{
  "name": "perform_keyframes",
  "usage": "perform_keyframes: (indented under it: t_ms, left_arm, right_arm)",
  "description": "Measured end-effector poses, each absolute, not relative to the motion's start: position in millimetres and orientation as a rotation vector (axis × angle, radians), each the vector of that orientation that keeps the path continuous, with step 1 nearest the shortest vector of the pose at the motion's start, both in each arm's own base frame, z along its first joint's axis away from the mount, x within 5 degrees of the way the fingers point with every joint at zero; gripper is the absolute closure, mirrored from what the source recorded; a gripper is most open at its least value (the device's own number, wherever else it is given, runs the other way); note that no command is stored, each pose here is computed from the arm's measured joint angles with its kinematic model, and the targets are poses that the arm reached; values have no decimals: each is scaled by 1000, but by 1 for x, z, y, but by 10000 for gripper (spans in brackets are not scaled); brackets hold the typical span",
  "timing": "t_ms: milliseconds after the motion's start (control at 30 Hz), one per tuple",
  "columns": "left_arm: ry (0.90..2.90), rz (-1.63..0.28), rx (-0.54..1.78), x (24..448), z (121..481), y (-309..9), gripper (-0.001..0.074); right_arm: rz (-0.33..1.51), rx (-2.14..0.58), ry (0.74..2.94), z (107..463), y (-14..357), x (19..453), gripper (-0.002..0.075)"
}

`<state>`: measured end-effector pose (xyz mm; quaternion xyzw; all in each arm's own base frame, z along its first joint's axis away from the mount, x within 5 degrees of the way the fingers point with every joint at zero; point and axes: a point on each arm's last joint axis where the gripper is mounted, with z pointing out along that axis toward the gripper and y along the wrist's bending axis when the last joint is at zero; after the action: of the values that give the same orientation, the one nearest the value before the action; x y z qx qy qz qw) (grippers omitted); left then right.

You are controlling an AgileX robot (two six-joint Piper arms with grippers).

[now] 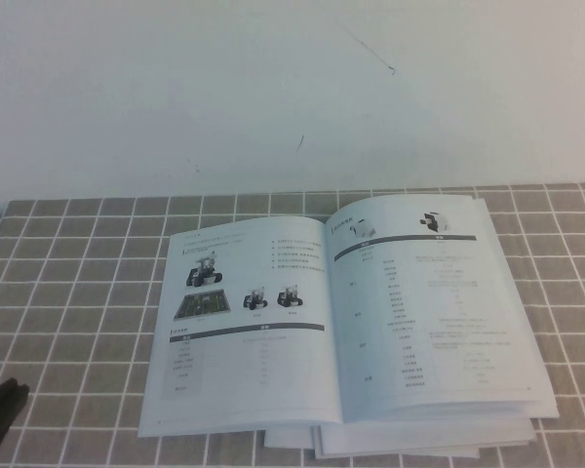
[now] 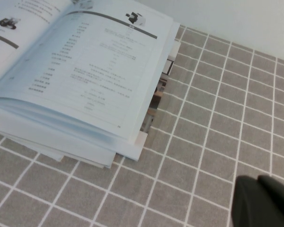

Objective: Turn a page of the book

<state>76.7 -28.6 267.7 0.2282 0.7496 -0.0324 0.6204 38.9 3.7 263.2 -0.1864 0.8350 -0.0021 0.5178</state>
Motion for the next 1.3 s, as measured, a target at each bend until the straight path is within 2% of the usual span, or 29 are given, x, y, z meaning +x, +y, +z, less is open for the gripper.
perform_keyframes:
  t_ms: [833,1133,1300]
  left_arm:
    - [1732,-129,487,76,267,-30,739]
    - [1544,-27,369,72,274,-19,739]
    - [1520,53,288,59,249,-11,739]
  right_arm:
    - [-10,-448,2005,263,3,39,727]
    - [-10,-448,2005,263,3,39,727]
    - [-10,-448,2005,263,3,39,727]
